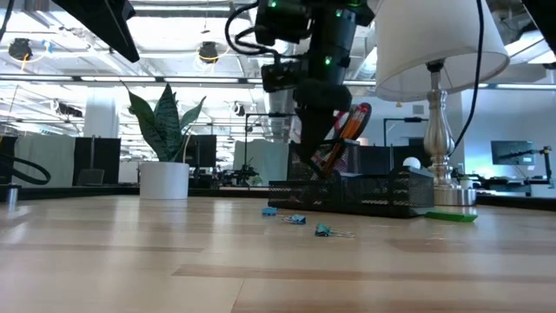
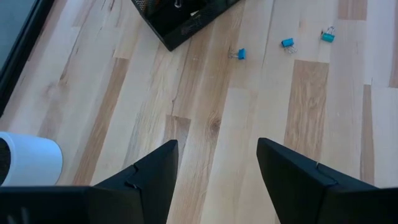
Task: Pick and place office supplies into organizer
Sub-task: Put the yellow binder clip into the black desk organizer, then put the top blue binder clip into the black desk organizer
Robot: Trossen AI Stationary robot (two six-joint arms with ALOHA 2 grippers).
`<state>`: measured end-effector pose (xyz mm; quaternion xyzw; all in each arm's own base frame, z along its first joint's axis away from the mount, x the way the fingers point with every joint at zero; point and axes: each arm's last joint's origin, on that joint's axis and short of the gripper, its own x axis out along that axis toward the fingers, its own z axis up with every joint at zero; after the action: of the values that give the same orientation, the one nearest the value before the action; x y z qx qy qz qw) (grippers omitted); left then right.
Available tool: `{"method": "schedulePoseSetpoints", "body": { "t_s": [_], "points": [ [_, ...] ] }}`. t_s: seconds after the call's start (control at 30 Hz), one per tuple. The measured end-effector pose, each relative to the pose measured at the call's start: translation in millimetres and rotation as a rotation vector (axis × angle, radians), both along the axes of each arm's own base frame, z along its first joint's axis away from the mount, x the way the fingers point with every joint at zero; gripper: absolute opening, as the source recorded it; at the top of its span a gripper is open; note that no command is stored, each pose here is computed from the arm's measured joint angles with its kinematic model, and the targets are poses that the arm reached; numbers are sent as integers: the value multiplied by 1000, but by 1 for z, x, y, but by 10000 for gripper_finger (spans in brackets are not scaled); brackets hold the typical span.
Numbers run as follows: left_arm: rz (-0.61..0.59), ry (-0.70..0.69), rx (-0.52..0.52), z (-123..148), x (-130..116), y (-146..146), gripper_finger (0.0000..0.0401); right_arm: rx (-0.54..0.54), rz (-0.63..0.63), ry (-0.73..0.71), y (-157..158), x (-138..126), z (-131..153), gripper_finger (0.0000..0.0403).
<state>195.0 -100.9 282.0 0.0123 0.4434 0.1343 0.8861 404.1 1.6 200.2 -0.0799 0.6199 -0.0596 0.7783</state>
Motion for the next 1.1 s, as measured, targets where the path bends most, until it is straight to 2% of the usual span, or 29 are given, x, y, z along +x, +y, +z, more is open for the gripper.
{"method": "schedulePoseSetpoints", "body": {
  "t_s": [0.17,0.3,0.37,0.6,0.83,0.97,1.1],
  "points": [
    [0,0,0,0,0,0,217,0,18,17,5,8,-21,57],
    [0,0,0,0,0,0,217,-131,18,82,6,8,-34,57],
    [0,0,0,0,0,0,217,-153,18,118,6,5,-37,60],
    [0,0,0,0,0,0,217,-157,30,132,7,4,-37,120],
    [3,-3,3,0,0,0,217,-176,38,130,9,4,-33,184],
    [3,-3,4,0,0,0,217,-149,47,94,20,8,-18,192],
    [3,-3,4,0,0,0,217,-43,46,-4,41,18,2,186]
  ]
}}
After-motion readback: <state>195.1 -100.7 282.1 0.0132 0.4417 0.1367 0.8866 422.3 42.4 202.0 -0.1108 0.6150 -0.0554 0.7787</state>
